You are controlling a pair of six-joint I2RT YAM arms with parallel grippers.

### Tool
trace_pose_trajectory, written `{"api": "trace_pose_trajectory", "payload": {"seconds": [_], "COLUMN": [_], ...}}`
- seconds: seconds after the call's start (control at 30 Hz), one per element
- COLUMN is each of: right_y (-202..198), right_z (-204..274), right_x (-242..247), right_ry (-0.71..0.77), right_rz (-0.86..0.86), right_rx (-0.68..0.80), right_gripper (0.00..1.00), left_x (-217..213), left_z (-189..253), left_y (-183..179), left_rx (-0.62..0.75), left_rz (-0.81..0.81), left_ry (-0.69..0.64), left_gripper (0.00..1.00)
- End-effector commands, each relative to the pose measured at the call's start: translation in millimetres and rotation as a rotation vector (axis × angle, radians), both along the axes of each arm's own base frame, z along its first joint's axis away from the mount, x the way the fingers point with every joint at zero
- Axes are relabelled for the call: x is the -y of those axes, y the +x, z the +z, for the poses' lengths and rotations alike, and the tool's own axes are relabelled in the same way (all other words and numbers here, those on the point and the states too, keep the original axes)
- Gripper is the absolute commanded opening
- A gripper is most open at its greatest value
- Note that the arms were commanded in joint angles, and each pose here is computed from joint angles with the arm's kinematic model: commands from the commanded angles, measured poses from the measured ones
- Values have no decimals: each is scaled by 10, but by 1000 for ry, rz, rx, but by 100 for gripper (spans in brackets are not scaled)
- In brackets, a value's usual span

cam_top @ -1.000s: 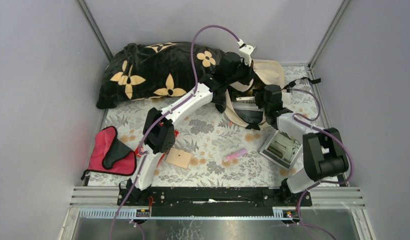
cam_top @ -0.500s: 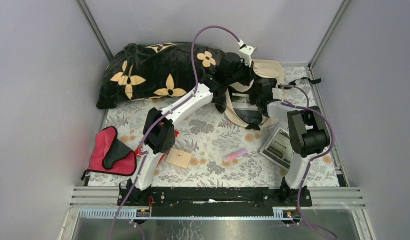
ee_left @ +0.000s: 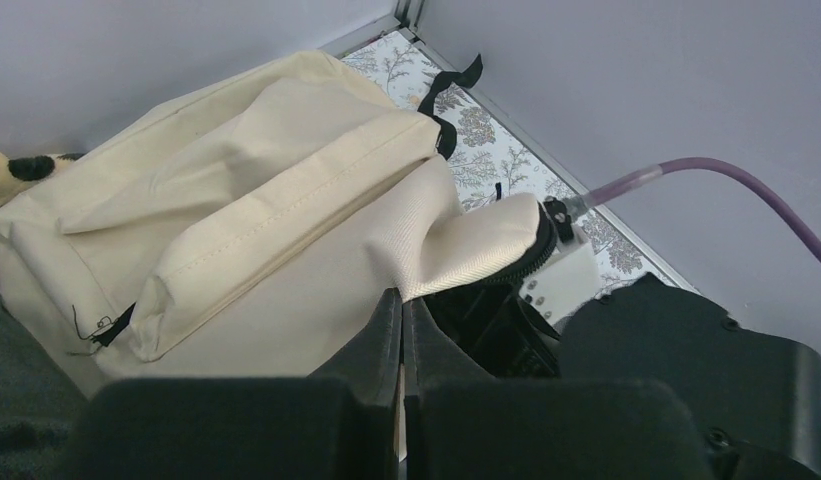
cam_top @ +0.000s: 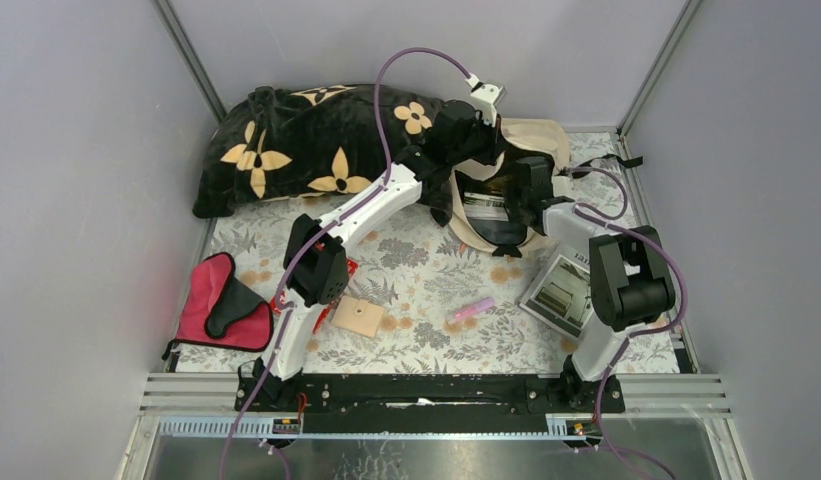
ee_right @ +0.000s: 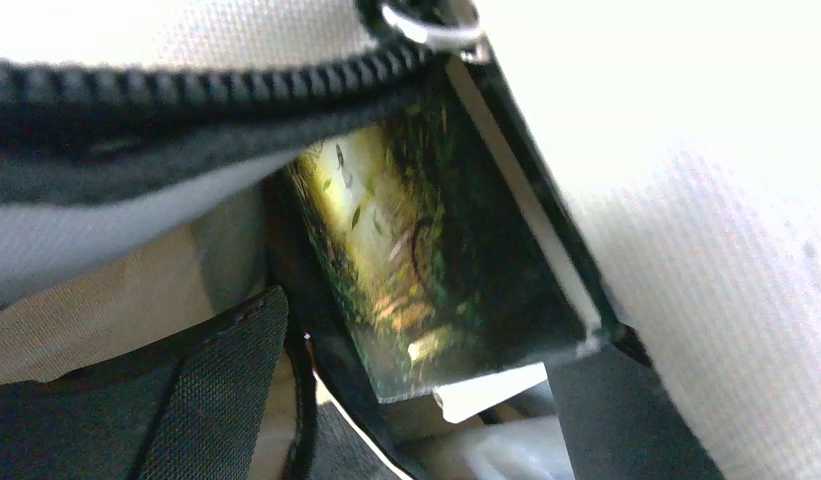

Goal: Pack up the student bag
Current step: Place the book in the student bag.

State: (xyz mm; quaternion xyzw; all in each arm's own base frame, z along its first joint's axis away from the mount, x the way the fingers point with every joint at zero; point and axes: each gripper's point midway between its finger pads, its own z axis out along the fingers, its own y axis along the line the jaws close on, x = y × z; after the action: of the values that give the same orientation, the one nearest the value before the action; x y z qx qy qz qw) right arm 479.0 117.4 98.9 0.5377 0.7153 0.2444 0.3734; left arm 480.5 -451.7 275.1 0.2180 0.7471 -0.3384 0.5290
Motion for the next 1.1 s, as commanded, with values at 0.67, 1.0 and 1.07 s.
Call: {"api": "trace_pose_trajectory", "payload": {"seconds": [0.67, 1.0, 1.07], "right_y": [-1314, -1496, -1504], "right_z": [1273, 1568, 1683], "right_x": [-446, -755, -910], "right_ry": [-77, -11, 42], "right_rz": [642, 836, 926], "right_rx": [190, 475, 559], "right_gripper": [100, 100, 100], "left_x": [-25, 18, 35], "left_z": [199, 73, 60], "left_y": [134, 69, 34], "left_rx": [40, 9, -1], "left_rz": [28, -5, -22], "left_ry": [-108, -119, -122], "left_gripper": [0, 0, 0]}}
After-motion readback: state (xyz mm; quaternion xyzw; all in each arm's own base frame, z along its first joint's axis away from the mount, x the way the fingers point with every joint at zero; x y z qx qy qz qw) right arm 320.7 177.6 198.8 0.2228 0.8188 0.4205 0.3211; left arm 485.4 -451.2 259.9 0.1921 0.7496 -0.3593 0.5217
